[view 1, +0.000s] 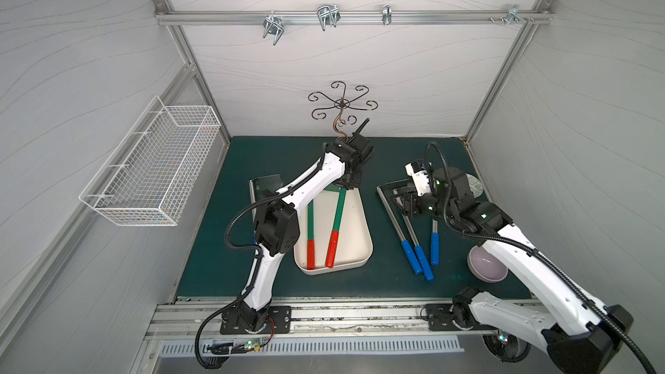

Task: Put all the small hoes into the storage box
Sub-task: Place the hoe in the storage box.

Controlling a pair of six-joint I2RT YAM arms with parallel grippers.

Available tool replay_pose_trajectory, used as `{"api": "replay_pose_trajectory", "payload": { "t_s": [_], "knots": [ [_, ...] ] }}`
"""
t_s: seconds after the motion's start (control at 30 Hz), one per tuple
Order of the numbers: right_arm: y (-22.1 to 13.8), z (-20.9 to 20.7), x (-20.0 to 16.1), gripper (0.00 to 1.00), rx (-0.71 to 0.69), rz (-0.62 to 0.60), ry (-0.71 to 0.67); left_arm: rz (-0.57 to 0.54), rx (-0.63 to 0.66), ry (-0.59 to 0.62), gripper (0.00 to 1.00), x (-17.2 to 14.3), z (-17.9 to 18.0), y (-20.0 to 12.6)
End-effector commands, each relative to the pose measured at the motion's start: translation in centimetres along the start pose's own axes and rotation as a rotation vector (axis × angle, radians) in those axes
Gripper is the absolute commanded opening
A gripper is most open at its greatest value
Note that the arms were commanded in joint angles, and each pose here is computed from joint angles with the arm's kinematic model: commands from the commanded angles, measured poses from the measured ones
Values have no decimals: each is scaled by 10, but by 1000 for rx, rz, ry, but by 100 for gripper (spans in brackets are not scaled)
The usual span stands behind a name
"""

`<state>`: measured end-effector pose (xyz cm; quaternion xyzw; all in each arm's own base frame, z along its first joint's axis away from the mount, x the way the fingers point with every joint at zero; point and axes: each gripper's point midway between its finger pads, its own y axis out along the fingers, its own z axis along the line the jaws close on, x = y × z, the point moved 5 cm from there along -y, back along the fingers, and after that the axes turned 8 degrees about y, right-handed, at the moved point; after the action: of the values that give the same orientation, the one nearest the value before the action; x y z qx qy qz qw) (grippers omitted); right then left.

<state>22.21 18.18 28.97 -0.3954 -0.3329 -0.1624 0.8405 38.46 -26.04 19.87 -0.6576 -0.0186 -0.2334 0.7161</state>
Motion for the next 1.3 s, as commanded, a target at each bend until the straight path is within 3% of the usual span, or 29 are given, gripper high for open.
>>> {"api": "replay_pose_trajectory", "payload": {
  "t_s": [0.0, 0.73, 1.27],
  "knots": [
    [-5, 1, -2, 48, 1, 0, -15, -53, 64, 22, 0, 13, 6, -13],
    [-1, -2, -10, 48, 0, 16, -9, 6, 151, 35, 0, 26, -3, 35],
    [4, -4, -12, 48, 2, 31, 0, 139, 233, 63, 0, 6, -2, 76]
  ]
}}
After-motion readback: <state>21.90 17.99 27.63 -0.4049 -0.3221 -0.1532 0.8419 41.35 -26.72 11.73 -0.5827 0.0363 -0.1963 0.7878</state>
